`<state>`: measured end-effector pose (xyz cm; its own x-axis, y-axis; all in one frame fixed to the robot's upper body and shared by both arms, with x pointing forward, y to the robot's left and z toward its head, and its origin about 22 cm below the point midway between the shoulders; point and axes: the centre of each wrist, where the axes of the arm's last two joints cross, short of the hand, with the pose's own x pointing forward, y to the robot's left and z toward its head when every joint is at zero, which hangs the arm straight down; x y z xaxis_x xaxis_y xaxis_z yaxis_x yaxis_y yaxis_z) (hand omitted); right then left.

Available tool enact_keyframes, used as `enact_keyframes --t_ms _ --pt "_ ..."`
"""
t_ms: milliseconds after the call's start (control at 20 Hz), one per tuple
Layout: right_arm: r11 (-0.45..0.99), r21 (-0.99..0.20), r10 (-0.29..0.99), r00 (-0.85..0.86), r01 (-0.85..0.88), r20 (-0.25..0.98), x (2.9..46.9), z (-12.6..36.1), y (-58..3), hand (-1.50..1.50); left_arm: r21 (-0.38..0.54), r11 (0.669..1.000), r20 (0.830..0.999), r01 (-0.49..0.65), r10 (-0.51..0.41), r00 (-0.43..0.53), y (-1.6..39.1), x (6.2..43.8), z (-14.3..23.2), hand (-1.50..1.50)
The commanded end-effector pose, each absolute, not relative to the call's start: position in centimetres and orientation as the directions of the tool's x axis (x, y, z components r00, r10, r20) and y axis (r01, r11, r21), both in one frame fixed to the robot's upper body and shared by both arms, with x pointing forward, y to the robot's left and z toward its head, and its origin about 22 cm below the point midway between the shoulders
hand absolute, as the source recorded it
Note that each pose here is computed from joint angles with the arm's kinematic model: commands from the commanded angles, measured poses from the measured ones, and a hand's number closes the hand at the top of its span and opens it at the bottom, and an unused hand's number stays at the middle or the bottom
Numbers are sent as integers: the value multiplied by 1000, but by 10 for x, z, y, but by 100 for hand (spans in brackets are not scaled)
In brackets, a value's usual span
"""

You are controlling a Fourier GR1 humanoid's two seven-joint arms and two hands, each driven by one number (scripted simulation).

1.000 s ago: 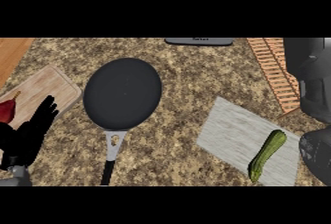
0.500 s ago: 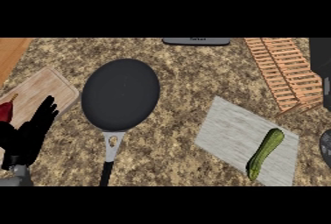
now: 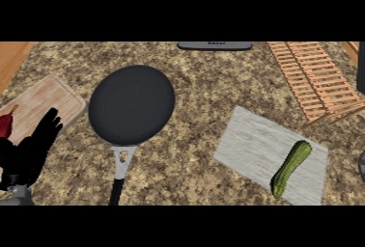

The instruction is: Pick the can from the placemat and place it in the tiered shelf

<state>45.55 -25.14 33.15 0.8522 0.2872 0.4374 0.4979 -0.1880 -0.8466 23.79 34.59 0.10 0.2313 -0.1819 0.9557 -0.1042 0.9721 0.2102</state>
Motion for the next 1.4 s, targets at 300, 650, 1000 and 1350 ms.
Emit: enact_keyframes --t_ms 300,650,1000,1350 --pt "-186 -864 122 883 468 452 460 307 -268 -150 220 970 954 -105 -191 232 353 244 -3 0" --pt "-170 -757 171 775 632 609 453 305 -274 -150 215 971 950 -101 -185 251 340 242 -4 0" --pt "-68 -576 145 579 814 802 433 328 -263 -150 204 973 957 -109 -175 232 349 237 -2 0" --pt "-85 -407 217 416 909 883 401 357 -235 -150 213 969 952 -123 -178 248 354 237 -9 0"
